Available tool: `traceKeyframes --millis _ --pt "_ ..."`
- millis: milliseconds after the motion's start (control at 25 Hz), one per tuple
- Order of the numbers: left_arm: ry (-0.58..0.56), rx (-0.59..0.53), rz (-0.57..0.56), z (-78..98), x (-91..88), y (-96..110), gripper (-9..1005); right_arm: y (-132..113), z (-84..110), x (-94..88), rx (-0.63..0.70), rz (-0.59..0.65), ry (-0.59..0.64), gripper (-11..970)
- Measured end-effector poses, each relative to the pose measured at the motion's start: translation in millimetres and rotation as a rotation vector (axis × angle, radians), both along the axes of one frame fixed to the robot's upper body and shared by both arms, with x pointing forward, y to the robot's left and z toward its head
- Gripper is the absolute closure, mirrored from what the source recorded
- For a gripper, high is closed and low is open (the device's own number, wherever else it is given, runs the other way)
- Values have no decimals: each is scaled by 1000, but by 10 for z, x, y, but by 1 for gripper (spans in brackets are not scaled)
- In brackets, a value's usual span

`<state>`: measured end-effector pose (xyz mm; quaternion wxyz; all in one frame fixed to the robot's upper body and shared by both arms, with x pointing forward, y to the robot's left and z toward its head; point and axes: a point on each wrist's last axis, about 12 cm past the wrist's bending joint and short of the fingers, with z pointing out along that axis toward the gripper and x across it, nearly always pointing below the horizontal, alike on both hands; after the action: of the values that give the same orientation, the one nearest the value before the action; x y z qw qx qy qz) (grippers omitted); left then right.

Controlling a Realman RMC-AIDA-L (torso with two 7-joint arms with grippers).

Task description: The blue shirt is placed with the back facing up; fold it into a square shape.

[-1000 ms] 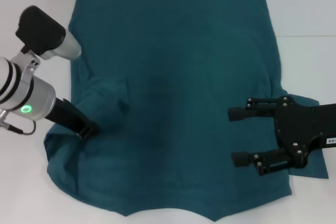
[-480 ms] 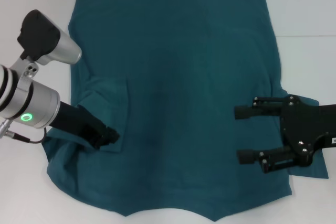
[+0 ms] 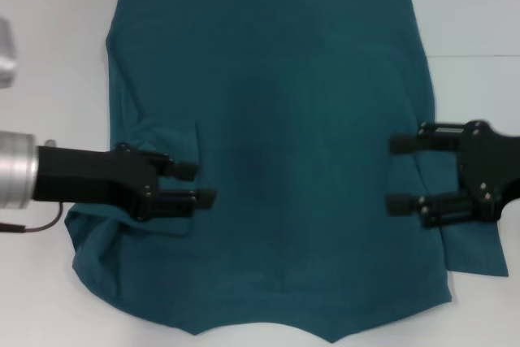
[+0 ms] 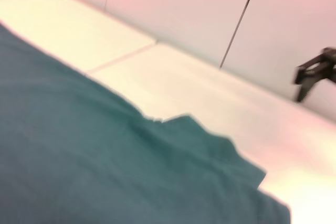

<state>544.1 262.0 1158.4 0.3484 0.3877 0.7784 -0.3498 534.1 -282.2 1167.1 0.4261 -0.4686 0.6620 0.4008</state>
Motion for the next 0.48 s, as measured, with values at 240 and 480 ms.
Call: traceKeyframes --millis 240,480 --pt "-53 -68 25 -121 -184 221 450 -144 269 55 -199 -135 32 58" --pt "-99 -113 30 -282 -336 367 205 -126 505 131 -545 -237 74 58"
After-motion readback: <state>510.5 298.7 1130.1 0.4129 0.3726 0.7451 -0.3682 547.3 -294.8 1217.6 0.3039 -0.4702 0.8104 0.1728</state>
